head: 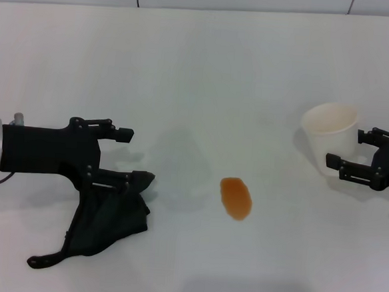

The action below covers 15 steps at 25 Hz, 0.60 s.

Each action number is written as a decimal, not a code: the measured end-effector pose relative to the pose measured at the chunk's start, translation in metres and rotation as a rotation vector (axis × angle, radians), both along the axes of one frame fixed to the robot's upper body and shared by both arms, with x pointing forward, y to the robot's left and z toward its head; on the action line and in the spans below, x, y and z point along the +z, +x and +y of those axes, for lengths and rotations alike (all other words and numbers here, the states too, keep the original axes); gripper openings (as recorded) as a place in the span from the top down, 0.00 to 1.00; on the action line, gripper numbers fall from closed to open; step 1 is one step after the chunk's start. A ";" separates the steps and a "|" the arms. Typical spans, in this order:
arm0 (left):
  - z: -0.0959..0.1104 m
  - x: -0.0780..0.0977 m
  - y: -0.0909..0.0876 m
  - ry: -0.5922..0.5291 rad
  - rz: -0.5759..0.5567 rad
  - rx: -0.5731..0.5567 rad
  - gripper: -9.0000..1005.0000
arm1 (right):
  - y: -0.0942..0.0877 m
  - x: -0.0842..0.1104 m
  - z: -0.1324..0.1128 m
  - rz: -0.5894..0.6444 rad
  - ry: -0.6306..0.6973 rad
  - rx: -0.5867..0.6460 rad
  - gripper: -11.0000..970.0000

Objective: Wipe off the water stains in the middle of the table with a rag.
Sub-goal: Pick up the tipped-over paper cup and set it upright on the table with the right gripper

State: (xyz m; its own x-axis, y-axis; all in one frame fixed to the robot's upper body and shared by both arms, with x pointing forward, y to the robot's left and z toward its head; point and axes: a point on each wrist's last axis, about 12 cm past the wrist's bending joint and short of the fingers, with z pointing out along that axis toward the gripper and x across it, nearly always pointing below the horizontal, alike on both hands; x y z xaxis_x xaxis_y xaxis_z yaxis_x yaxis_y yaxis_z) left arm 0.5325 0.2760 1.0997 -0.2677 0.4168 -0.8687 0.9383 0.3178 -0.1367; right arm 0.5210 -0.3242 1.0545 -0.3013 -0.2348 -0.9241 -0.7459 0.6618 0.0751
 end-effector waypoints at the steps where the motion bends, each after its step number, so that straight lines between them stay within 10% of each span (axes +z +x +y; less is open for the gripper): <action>1: 0.000 0.000 0.000 0.001 0.000 0.000 0.14 | 0.000 0.000 0.000 0.001 -0.001 0.000 0.20; 15: 0.000 0.001 0.001 0.003 -0.002 -0.001 0.14 | -0.008 -0.003 -0.002 0.032 0.000 0.019 0.20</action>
State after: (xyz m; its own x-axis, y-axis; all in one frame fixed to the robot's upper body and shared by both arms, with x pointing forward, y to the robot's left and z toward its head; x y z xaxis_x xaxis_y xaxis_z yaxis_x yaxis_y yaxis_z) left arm 0.5340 0.2758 1.1006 -0.2660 0.4193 -0.8680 0.9387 0.3176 -0.1342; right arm 0.5127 -0.3267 1.0513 -0.3263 -0.2411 -0.9140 -0.7558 0.6473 0.0990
